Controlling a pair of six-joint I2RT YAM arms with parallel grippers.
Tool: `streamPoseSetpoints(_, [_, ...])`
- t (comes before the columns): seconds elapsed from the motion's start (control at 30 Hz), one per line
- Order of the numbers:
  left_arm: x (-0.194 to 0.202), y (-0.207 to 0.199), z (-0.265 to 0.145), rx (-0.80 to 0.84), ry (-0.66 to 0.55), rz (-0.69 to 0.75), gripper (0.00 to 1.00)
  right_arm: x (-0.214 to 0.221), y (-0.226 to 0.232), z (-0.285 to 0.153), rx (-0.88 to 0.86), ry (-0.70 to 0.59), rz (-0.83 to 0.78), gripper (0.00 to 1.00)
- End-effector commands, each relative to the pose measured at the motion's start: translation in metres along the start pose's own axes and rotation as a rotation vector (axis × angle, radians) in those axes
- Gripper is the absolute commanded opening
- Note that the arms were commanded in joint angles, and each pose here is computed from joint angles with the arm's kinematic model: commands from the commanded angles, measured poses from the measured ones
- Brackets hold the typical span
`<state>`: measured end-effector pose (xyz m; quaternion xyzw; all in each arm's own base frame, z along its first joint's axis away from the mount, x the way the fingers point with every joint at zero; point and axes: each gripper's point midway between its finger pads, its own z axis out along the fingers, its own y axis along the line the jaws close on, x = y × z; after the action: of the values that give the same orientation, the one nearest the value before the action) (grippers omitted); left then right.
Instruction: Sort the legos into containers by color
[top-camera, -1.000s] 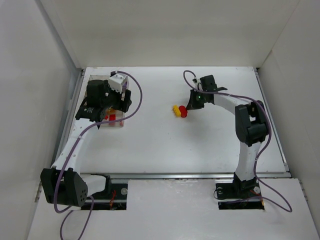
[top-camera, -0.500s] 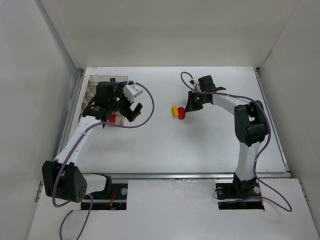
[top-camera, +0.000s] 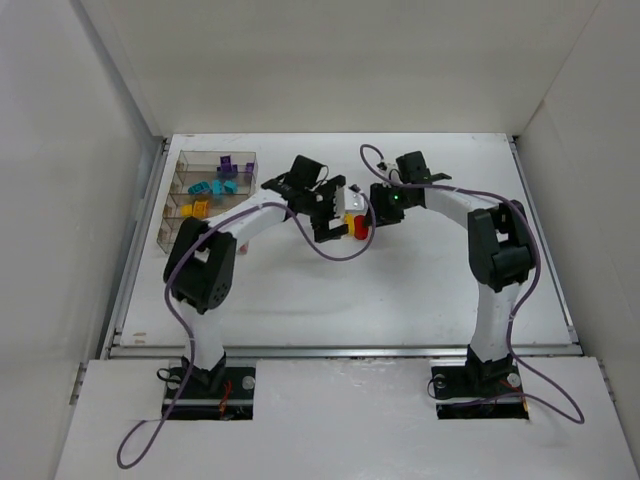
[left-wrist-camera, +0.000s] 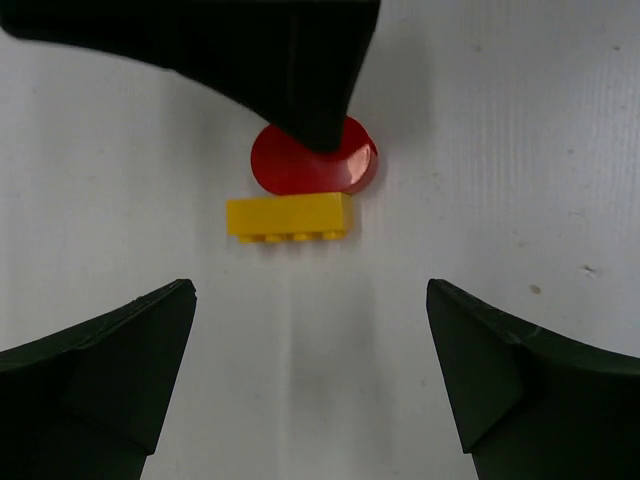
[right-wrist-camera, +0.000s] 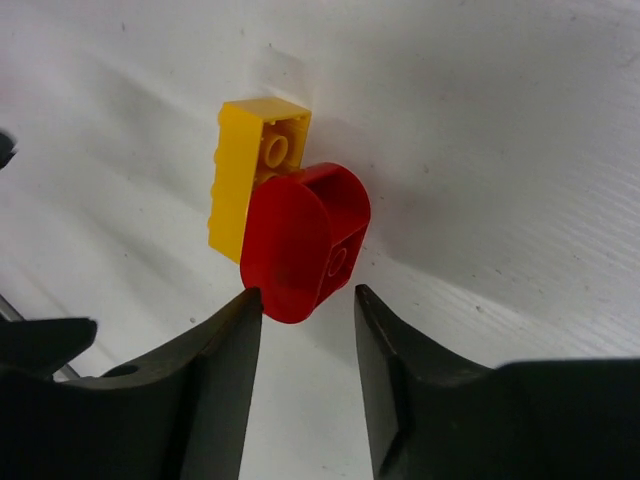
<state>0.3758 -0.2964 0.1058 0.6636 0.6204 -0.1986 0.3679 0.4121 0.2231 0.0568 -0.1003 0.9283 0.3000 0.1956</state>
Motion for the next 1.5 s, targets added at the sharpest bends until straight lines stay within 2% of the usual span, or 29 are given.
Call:
streamPoseSetpoints(0.0, [-0.025,0.017,0.007,0.042,-0.078,0.11,1.0,-0.011,0.017,-0.009,-0.058,-0.034,-0.043,0.49])
streamPoseSetpoints(0.07, [-0.026,0.024,0.014,0.061,-0.081,0.133,1.0,-0.015,0.018,-0.019,-0.067,-0.053,-0.044,0.55])
streamPoseSetpoints(0.13, [-0.008,0.018,0.031,0.118,-0.042,0.094,1.0,-0.022,0.009,-0.027,-0.056,-0.075,-0.029,0.56])
streamPoseSetpoints(0.17, [-0.017,0.024,0.032,0.126,-0.065,0.107,1.0,-0.02,0.009,-0.027,-0.054,-0.068,-0.025,0.56])
streamPoseSetpoints(0.37, [0.002,0.002,0.051,0.27,-0.056,0.066,1.0,-0.028,-0.014,-0.043,0.008,-0.085,0.003,0.56])
streamPoseSetpoints(0.5, [0.004,0.003,0.068,0.252,-0.03,-0.005,1.0,-0.044,-0.026,-0.056,0.059,-0.132,0.021,0.56])
streamPoseSetpoints(0.73, [-0.008,0.017,0.07,0.182,-0.059,-0.097,1.0,-0.046,-0.031,-0.062,0.08,-0.116,0.002,0.56])
streamPoseSetpoints(0.87, [-0.006,0.019,0.072,0.142,-0.045,-0.2,1.0,-0.046,-0.031,-0.062,0.08,-0.116,0.002,0.56])
streamPoseSetpoints(1.0, [0.012,0.017,0.078,0.105,0.021,-0.188,1.0,-0.046,-0.032,-0.063,0.066,-0.119,0.007,0.56])
streamPoseSetpoints(1.1, [0.01,0.021,0.082,0.077,0.019,-0.173,0.99,-0.044,-0.033,-0.06,0.058,-0.11,0.011,0.56])
streamPoseSetpoints(1.13, [0.006,0.025,0.081,0.069,0.011,-0.165,0.96,-0.04,-0.034,-0.058,0.059,-0.102,0.016,0.56])
streamPoseSetpoints(1.3, [0.008,0.022,0.085,0.081,0.01,-0.17,0.62,-0.036,-0.031,-0.061,0.05,-0.098,0.017,0.56])
streamPoseSetpoints(1.4, [0.007,0.014,0.084,0.111,-0.008,-0.177,0.49,-0.033,-0.029,-0.063,0.042,-0.096,0.008,0.56])
streamPoseSetpoints(1.43, [0.007,0.014,0.084,0.111,-0.008,-0.177,0.36,-0.033,-0.027,-0.063,0.033,-0.095,0.007,0.56])
streamPoseSetpoints(1.47, [0.01,0.011,0.085,0.117,-0.002,-0.183,0.3,-0.035,-0.026,-0.066,0.032,-0.102,-0.008,0.56])
